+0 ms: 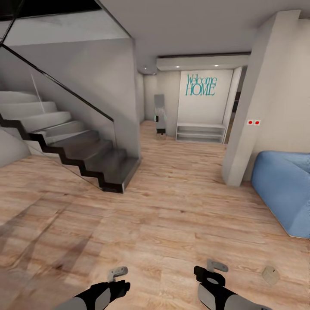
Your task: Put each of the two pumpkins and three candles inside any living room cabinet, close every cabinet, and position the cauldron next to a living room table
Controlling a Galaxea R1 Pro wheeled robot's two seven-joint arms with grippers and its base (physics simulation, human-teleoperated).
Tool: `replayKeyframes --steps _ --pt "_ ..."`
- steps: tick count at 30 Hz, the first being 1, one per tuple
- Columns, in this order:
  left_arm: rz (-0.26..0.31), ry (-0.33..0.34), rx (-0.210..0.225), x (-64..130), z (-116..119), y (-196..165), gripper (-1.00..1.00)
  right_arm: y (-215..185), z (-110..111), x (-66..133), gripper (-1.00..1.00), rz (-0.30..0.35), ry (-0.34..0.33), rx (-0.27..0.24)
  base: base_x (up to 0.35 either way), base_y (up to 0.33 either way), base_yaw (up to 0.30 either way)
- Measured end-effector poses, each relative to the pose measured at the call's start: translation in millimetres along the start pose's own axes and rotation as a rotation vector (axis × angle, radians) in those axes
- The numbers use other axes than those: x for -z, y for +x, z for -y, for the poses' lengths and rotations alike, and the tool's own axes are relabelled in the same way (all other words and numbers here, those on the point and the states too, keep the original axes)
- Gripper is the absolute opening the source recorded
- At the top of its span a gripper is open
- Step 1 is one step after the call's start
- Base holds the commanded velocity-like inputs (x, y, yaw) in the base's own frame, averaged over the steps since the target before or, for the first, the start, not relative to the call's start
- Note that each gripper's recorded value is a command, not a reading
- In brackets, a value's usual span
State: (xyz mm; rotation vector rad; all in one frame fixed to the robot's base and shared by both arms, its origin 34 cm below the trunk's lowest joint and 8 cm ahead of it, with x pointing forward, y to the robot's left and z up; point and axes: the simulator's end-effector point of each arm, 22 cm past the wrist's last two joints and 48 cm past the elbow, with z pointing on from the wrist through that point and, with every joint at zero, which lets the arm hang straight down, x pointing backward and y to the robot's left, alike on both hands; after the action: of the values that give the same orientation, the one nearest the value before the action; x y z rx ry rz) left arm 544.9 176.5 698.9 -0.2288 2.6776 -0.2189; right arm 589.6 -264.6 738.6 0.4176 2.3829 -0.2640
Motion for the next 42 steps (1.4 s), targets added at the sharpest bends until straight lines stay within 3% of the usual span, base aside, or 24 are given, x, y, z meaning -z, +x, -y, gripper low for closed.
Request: replayKeyframes --steps 42 --pt "0.046 0.009 -0.006 12.5 5.5 -19.9 1.0 -22.7 -2.3 10.0 1.0 0.044 -0.011 -0.014 0.33 0.0 -0.182"
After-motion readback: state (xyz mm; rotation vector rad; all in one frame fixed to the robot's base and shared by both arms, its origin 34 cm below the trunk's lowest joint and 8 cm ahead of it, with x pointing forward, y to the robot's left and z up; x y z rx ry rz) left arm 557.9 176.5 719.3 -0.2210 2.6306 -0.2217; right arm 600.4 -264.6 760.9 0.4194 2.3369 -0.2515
